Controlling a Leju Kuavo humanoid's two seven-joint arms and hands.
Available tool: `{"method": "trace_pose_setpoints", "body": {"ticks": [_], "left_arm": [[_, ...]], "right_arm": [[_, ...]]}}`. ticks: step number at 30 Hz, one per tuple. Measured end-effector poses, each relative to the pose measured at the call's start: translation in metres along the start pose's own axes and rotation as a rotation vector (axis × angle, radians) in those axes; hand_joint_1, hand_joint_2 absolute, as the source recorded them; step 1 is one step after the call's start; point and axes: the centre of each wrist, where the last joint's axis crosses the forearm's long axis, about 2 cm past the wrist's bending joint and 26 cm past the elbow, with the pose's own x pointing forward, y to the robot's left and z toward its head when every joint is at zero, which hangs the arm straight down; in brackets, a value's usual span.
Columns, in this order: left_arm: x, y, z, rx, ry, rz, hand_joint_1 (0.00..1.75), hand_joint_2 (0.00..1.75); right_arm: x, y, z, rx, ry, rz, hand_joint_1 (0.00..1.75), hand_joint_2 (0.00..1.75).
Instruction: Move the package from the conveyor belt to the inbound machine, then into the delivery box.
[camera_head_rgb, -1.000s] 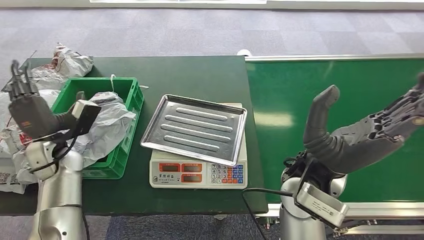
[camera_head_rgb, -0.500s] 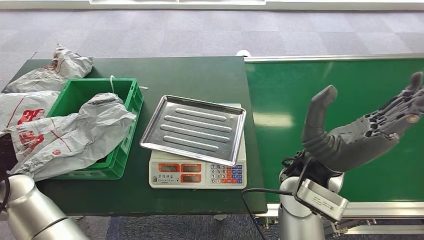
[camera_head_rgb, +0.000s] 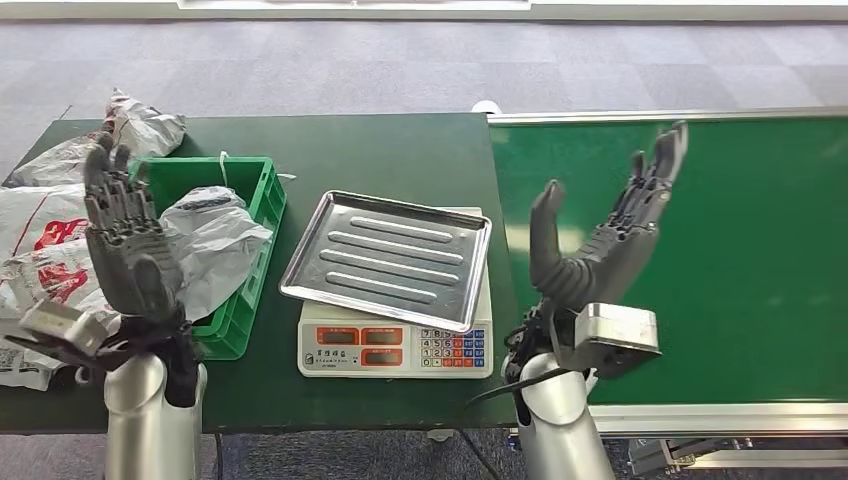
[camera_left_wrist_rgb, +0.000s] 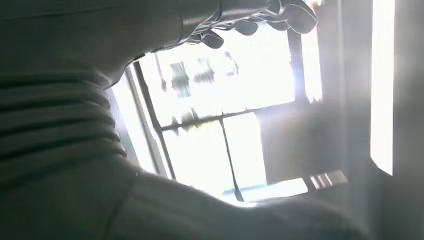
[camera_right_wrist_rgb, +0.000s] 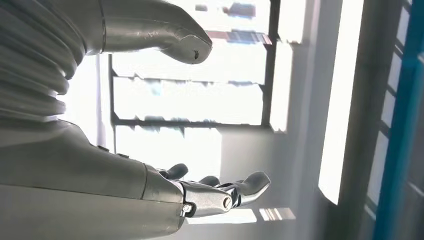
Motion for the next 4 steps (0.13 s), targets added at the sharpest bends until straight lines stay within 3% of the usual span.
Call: {"method": "trace_pose_setpoints", "body": {"ticks": [4], "left_arm": [[0.008, -0.035, 0.018, -0.21, -0.061, 0.293, 0.0, 1.75]], "right_arm": [[-0.008, 0.004, 0.016, 0.1, 0.081, -0.079, 0.0, 1.75]]}}
